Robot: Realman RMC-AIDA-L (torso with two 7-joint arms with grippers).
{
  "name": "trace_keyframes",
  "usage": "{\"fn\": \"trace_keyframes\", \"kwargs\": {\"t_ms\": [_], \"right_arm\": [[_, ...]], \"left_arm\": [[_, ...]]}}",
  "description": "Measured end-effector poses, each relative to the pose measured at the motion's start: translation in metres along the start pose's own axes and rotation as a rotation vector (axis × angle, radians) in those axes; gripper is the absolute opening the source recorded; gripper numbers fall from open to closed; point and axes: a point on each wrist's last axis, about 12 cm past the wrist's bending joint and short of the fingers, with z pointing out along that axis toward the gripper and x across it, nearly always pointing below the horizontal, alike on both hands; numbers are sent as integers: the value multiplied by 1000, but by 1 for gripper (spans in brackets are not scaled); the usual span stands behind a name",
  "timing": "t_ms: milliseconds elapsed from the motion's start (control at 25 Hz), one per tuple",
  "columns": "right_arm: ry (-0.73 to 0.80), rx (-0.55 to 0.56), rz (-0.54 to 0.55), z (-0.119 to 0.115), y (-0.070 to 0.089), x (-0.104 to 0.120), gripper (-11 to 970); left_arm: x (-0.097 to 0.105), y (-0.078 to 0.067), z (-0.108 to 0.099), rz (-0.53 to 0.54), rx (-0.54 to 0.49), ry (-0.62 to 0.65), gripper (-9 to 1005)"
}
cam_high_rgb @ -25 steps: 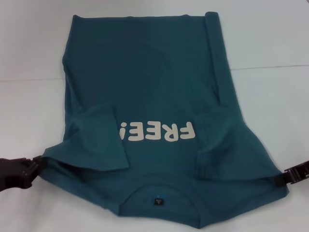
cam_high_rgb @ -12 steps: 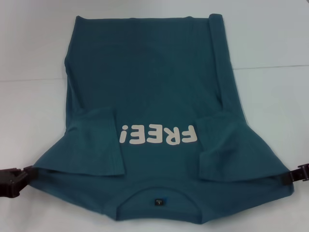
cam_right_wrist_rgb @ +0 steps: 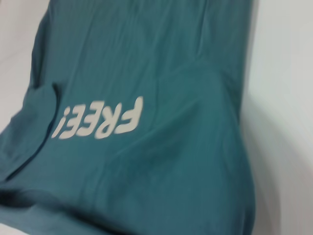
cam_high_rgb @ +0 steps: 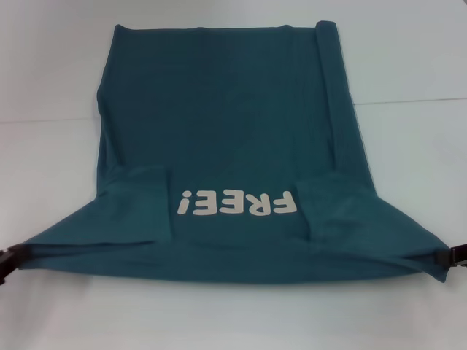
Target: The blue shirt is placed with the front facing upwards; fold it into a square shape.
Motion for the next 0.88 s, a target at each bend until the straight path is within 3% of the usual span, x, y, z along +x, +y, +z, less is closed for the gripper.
{"fn": "trace_keyframes", "kwargs": {"t_ms": [120,520,880], "right_arm": [[-13,-4,14,0,-3,1,35],[5,-26,8,-1,-1,4,35],[21,-47,-30,4,4,5,34]], "left_arm": [[4,5,-5,-38,-9,-21,32],[8,2,-4,-34,18,-2,31],[8,-20,4,129,117,-17,44]]}}
